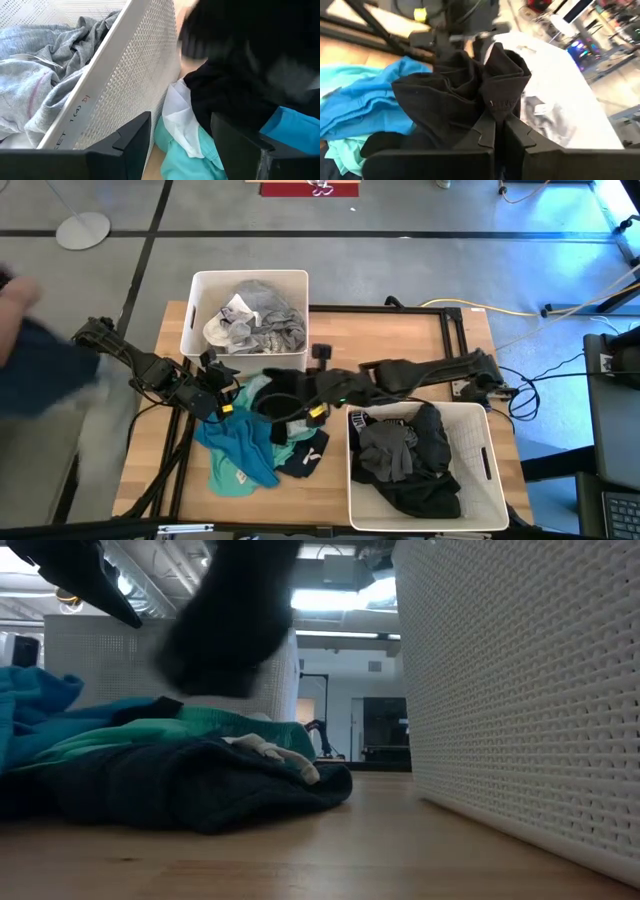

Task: Sort clothes
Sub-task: Put the black underwear into the bottom right laundry bin

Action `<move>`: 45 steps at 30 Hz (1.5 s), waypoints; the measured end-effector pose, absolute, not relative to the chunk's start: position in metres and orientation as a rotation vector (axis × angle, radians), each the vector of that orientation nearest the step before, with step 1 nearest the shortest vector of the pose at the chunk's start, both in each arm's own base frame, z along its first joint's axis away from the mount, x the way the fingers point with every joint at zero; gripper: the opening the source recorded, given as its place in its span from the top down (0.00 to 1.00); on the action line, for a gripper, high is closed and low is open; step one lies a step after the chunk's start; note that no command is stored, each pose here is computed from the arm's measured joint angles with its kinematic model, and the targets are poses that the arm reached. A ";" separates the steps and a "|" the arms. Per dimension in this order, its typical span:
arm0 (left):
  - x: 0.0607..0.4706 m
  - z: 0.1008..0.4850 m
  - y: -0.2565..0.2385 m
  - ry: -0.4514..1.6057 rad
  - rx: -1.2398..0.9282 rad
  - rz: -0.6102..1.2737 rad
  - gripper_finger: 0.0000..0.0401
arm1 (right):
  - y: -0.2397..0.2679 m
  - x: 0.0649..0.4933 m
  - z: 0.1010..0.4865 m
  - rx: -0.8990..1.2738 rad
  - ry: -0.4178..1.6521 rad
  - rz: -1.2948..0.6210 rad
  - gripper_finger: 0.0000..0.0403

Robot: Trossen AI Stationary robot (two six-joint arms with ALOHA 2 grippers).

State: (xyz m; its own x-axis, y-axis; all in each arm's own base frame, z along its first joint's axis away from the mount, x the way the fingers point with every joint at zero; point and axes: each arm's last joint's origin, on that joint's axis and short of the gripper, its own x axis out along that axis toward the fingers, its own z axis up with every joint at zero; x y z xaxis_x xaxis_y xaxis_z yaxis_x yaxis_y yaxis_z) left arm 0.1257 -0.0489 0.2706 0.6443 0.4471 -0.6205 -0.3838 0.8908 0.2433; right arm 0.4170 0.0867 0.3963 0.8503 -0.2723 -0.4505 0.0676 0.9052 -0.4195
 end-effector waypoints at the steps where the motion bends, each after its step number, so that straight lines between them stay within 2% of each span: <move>1: 0.126 0.271 -0.049 0.731 0.092 0.473 0.51 | 0.088 0.411 0.403 -0.404 0.513 -0.190 0.96; 10: 0.126 0.271 -0.049 0.728 0.079 0.479 0.51 | 0.097 0.360 0.456 -0.371 0.381 -0.199 0.96; 19: 0.126 0.271 -0.049 0.727 0.079 0.478 0.51 | 0.114 0.305 0.492 -0.350 0.295 -0.191 0.96; 29: 0.126 0.271 -0.049 0.727 0.079 0.479 0.51 | 0.129 0.234 0.518 -0.137 0.256 -0.109 0.95; 33: 0.126 0.271 -0.049 0.727 0.079 0.479 0.51 | 0.130 0.209 0.515 -0.031 0.331 -0.082 0.95; 38: 0.126 0.271 -0.049 0.725 0.081 0.481 0.51 | 0.134 0.190 0.493 0.112 0.531 -0.135 0.95; 45: 0.126 0.271 -0.049 0.723 0.082 0.485 0.51 | 0.150 0.186 0.454 0.176 0.673 -0.244 0.95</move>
